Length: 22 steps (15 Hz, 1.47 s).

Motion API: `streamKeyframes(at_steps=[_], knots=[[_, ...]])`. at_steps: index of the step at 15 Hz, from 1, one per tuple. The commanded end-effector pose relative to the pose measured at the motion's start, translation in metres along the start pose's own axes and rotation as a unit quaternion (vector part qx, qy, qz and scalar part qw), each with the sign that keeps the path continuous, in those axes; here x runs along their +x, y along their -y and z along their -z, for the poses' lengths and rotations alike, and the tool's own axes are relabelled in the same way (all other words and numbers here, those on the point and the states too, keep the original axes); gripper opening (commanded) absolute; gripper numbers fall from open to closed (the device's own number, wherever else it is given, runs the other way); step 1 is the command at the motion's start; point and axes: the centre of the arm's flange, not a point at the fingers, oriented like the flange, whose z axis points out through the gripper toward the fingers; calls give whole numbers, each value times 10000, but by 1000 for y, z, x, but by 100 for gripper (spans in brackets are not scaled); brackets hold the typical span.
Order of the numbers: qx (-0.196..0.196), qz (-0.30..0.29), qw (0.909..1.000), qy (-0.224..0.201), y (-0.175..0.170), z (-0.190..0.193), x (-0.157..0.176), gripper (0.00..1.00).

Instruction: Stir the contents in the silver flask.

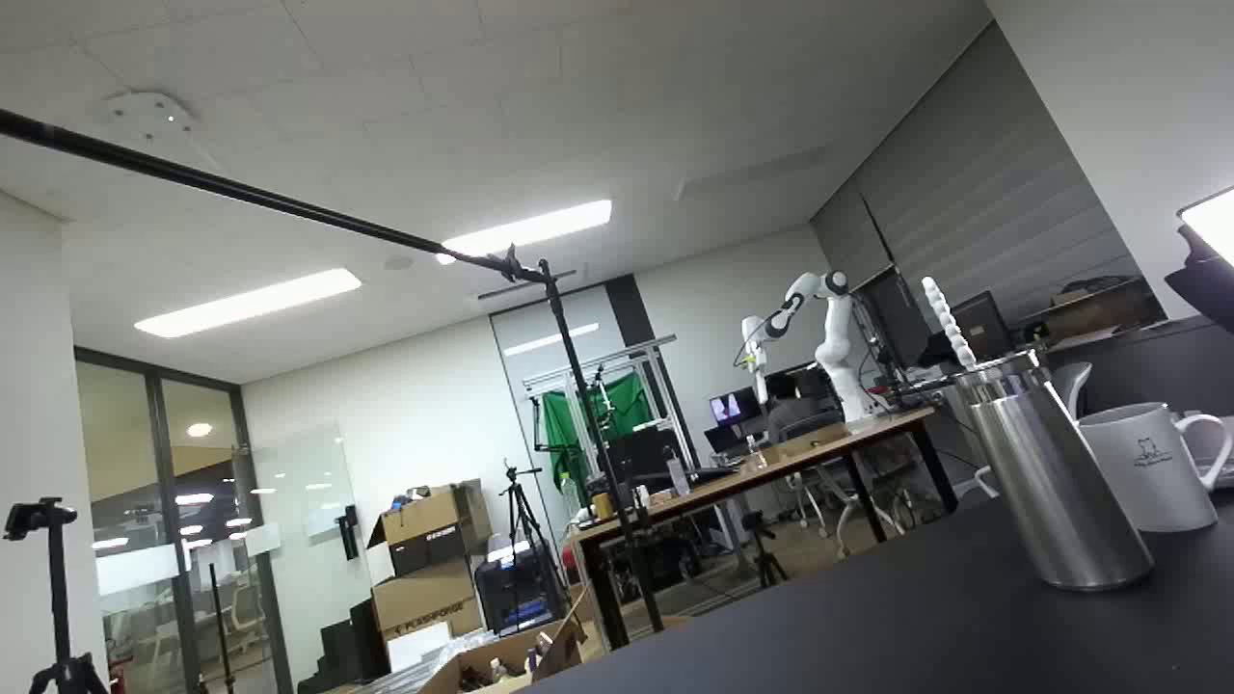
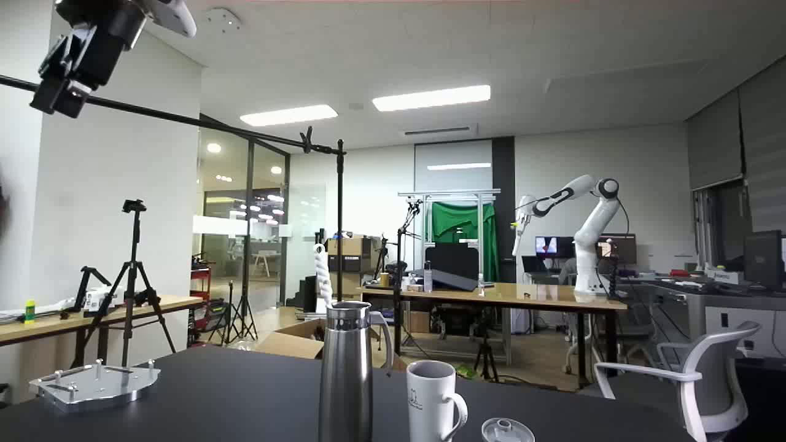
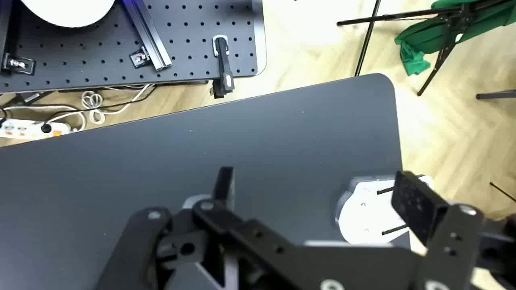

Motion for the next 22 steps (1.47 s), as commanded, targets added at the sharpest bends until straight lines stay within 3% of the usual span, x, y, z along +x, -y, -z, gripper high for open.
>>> streamKeyframes(at_steps=[1, 12, 16, 22], knots=[[3, 2, 10000, -6, 0, 0, 0, 100], [6, 14, 10000, -19, 0, 1, 0, 100], [-741, -452, 9934, -747, -26, 31, 57, 100], [-1266, -1453, 9584, -2105, -90, 91, 183, 100]])
